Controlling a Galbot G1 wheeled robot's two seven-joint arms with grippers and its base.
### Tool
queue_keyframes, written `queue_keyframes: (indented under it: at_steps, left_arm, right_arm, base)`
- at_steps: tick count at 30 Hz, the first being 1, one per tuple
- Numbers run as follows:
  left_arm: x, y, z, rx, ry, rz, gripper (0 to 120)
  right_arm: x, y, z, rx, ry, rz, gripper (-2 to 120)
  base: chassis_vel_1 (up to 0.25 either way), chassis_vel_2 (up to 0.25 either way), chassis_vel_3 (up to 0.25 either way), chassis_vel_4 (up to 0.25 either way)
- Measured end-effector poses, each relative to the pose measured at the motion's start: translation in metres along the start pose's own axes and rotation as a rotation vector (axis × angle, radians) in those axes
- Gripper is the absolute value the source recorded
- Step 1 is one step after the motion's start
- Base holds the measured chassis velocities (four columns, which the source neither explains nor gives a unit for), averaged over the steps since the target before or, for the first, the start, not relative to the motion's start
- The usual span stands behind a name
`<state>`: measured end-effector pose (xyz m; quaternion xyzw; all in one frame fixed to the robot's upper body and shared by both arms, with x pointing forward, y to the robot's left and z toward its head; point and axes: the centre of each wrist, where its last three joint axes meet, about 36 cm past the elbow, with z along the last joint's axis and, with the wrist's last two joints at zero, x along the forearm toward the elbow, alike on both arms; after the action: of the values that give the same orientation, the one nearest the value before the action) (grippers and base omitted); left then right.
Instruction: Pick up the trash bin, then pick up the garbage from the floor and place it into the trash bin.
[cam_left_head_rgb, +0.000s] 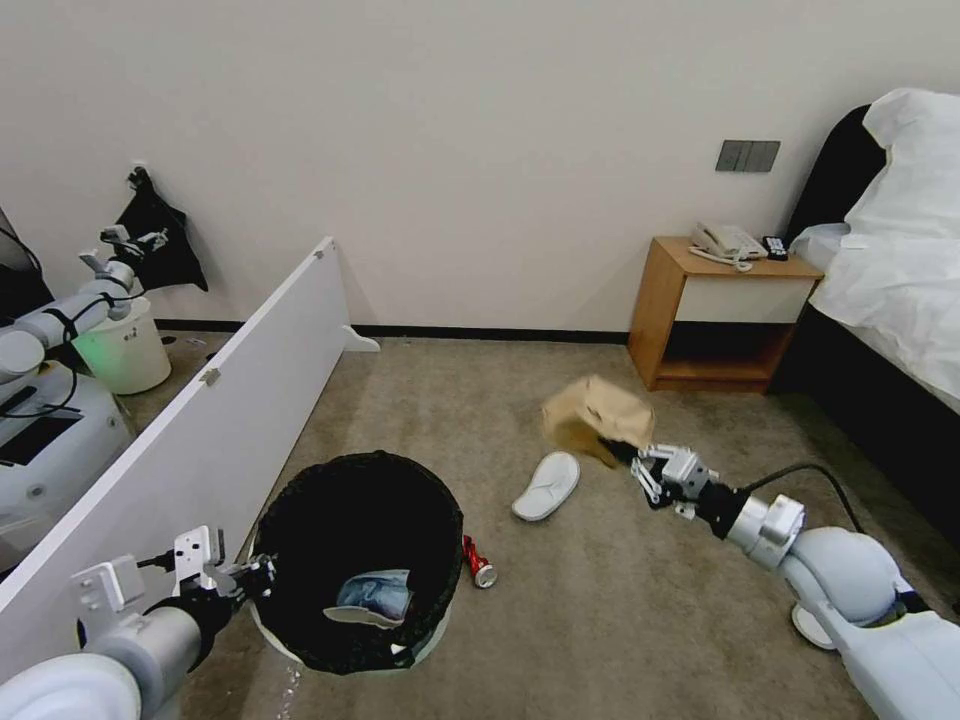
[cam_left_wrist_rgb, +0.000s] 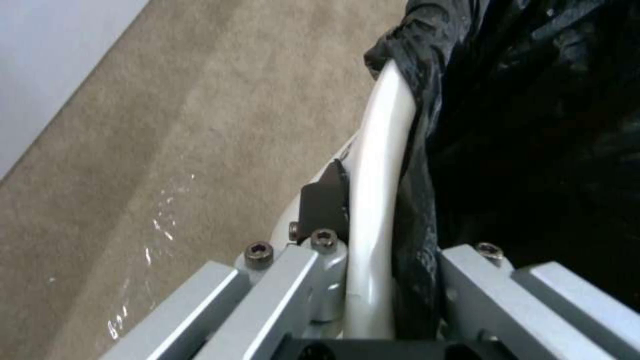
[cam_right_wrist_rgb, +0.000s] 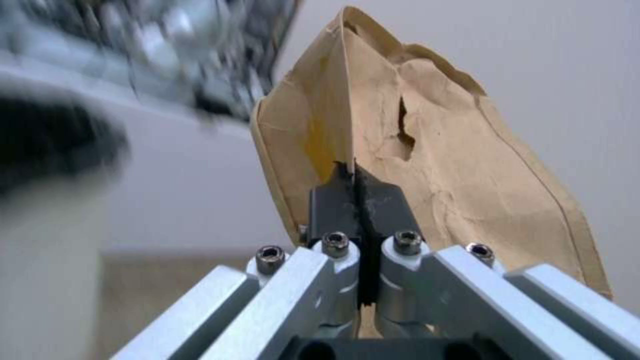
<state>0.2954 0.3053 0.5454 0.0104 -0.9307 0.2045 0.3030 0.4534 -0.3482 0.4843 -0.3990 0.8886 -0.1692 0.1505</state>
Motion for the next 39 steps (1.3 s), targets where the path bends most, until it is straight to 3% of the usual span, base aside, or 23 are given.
queue_keyframes:
  at_steps: [3, 5, 6, 8, 11, 15, 21, 39]
  left_arm:
    - [0.0, 0.0, 0.003, -0.002, 0.012, 0.0, 1]
    - [0.001, -0.001, 0.004, -0.003, 0.016, -0.002, 1]
    - [0.001, -0.001, 0.004, -0.003, 0.016, -0.002, 1]
    - [0.002, -0.003, 0.005, -0.006, 0.021, 0.0, 1]
    - [0.003, -0.004, 0.006, -0.007, 0.023, 0.002, 1]
    - [0.004, -0.004, 0.006, -0.008, 0.024, 0.003, 1]
    - [0.007, -0.005, 0.004, -0.004, 0.011, 0.002, 1]
    - [0.013, -0.008, 0.002, 0.0, -0.006, 0.006, 1]
  right_arm:
    - [-0.018, 0.012, -0.022, -0.07, -0.087, -0.026, 0]
    - [-0.05, 0.038, -0.053, -0.193, -0.22, -0.101, 0]
    - [-0.05, 0.038, -0.053, -0.193, -0.22, -0.101, 0]
    - [-0.07, 0.056, -0.078, -0.306, -0.317, -0.175, 0]
    - [-0.083, 0.068, -0.091, -0.378, -0.373, -0.241, 0]
    - [-0.092, 0.074, -0.097, -0.416, -0.402, -0.279, 0]
    - [-0.127, 0.105, -0.101, -0.561, -0.456, -0.432, 0]
    - [-0.116, 0.162, -0.054, -0.678, -0.286, -0.495, 0]
  base:
    - [0.0, 0.0, 0.0, 0.0]
    - [0.0, 0.0, 0.0, 0.0]
    - [0.0, 0.0, 0.0, 0.0]
    - [0.0, 0.0, 0.0, 0.0]
    - [0.0, 0.0, 0.0, 0.0]
    - [0.0, 0.0, 0.0, 0.0]
    - [0.0, 0.0, 0.0, 0.0]
    - [0.0, 0.0, 0.0, 0.0]
